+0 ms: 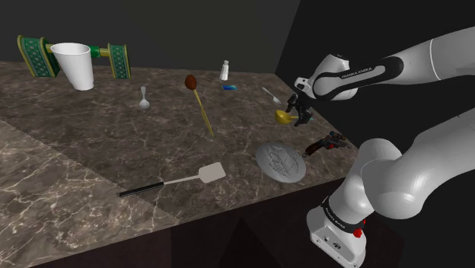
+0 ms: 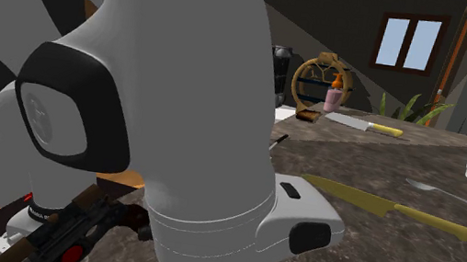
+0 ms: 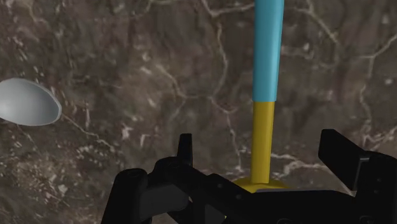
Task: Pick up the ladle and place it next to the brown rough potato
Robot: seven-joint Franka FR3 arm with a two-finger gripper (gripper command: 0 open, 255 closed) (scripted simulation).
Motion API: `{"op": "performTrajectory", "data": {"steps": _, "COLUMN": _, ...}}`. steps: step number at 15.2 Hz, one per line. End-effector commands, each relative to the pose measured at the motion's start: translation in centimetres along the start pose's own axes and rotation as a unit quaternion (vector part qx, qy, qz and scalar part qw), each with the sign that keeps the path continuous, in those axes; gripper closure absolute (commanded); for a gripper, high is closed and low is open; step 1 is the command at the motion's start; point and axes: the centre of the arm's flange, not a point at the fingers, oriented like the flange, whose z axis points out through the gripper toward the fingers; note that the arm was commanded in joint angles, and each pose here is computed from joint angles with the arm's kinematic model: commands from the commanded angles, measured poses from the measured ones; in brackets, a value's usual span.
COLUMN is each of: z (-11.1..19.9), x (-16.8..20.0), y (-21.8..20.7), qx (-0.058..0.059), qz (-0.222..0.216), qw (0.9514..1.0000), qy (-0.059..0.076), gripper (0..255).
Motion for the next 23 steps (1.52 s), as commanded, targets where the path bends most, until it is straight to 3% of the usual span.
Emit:
{"op": "performTrajectory", "data": {"steps": 1, "z": 0.0, "x": 0.0, "y": 0.0, "qx": 0.0, "qz": 0.0, "qw": 1.0, "qy": 0.0, "gripper": 0}}
{"op": "performTrajectory", "data": {"steps": 5, "z": 0.0, "x": 0.0, "y": 0.0, "qx": 0.0, "qz": 0.0, "qw": 1.0, "qy": 0.0, "gripper": 0}}
{"op": "performTrajectory", "data": {"steps": 6, "z": 0.0, "x": 0.0, "y": 0.0, "qx": 0.0, "qz": 0.0, "qw": 1.0, "qy": 0.0, "gripper": 255}}
{"op": "performTrajectory", "data": {"steps": 15, "z": 0.0, "x": 0.0, "y": 0.0, "qx": 0.0, "qz": 0.0, "qw": 1.0, "qy": 0.0, "gripper": 255}}
{"op": "performTrajectory", "data": {"steps": 23, "z": -4.1, "x": 0.3, "y": 0.7, "qx": 0.0, "qz": 0.0, "qw": 1.0, "qy": 0.0, "gripper": 255}}
